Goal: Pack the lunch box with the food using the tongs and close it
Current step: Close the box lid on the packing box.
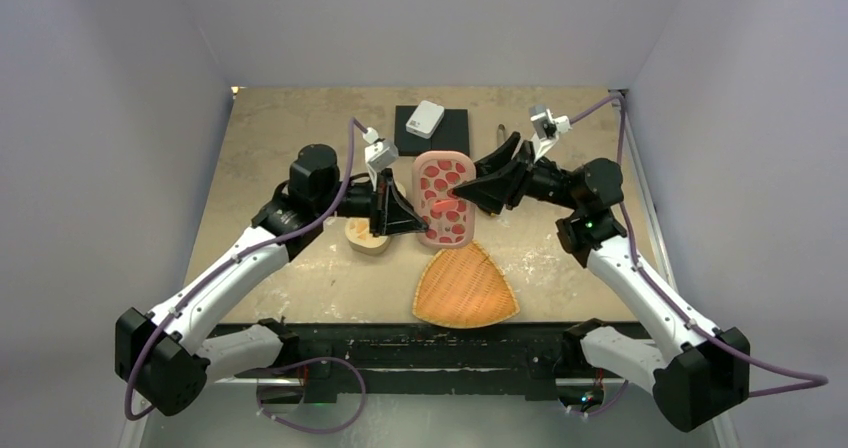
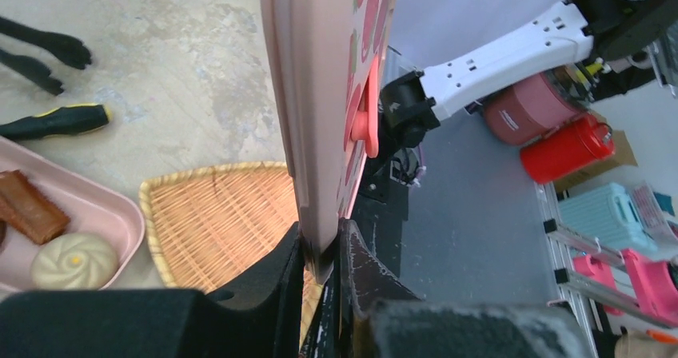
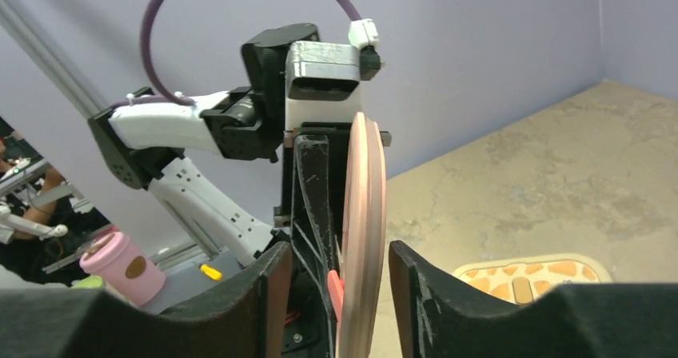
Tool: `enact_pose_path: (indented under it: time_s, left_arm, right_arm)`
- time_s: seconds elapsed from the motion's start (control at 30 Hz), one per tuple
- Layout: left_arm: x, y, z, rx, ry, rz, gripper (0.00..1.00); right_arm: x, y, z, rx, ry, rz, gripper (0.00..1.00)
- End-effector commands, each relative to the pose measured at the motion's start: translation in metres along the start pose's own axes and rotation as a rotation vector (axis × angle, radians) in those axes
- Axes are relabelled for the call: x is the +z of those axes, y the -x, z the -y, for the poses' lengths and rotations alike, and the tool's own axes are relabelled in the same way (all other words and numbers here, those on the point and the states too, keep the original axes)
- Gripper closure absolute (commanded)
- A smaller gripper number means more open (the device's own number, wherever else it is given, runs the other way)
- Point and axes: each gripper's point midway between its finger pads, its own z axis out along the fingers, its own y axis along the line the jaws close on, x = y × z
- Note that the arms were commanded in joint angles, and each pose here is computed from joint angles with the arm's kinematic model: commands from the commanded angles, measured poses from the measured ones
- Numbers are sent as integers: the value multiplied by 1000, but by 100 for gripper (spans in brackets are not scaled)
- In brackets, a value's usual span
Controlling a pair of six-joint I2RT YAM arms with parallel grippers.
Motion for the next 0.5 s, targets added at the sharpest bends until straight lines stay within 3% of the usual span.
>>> enact_pose_path:
  time_s: [0.0,0.1,0.2,0.47]
  left_arm:
    - [-4,28,-1,6,58,142,100]
    - [-5,32,-6,-19,96,167,100]
    - [-8,37,-10,-18,139,199,100]
    - [-8,38,-16,-23,167,198,100]
  right_arm:
    - [2,-10,19,37,-54,4,43]
    - [-1,-19,23,70,-55,5,38]
    - [-3,-24,24,85,-59,12,39]
    - [-8,-31,23,107,-66,26,65]
